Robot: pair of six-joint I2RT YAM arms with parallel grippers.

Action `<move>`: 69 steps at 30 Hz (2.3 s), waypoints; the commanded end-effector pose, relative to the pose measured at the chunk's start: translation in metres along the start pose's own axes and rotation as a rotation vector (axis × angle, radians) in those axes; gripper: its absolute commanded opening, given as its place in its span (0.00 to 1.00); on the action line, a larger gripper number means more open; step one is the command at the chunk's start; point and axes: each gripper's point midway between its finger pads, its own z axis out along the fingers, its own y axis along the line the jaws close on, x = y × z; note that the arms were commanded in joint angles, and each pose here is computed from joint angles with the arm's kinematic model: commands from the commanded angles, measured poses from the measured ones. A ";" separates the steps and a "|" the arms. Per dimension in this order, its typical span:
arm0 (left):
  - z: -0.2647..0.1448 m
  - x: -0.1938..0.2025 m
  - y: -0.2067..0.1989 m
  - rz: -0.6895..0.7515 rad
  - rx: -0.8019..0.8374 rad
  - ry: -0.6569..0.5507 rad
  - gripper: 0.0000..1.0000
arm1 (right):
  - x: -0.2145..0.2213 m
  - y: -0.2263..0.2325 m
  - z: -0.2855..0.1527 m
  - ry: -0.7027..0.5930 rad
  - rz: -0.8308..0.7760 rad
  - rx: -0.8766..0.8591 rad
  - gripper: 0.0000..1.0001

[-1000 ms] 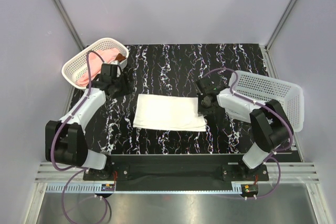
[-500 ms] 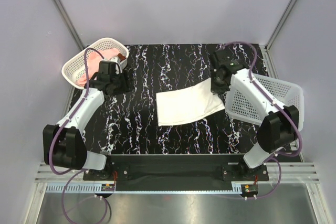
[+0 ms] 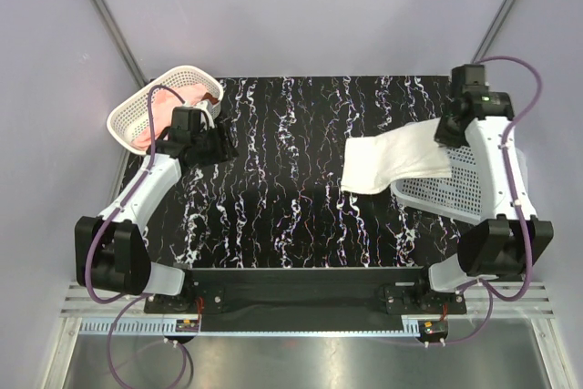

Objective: Fold and stack the towels
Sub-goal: Neatly place the folded towel into the bin

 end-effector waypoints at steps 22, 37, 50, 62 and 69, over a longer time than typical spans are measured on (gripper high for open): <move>-0.013 -0.022 -0.021 0.057 0.083 -0.057 0.59 | -0.024 -0.163 0.009 -0.007 0.208 0.277 0.00; -0.022 -0.031 -0.058 0.040 0.258 -0.034 0.59 | -0.021 -0.188 0.007 -0.029 0.218 0.341 0.00; -0.028 -0.053 -0.078 0.050 0.296 -0.058 0.60 | -0.016 -0.188 0.059 0.008 0.158 0.313 0.00; -0.029 -0.060 -0.095 0.072 0.303 -0.059 0.61 | -0.005 -0.215 0.098 0.120 0.130 0.465 0.46; -0.033 -0.061 -0.091 0.099 0.269 -0.081 0.62 | -0.028 -0.202 0.066 0.026 0.246 0.408 0.69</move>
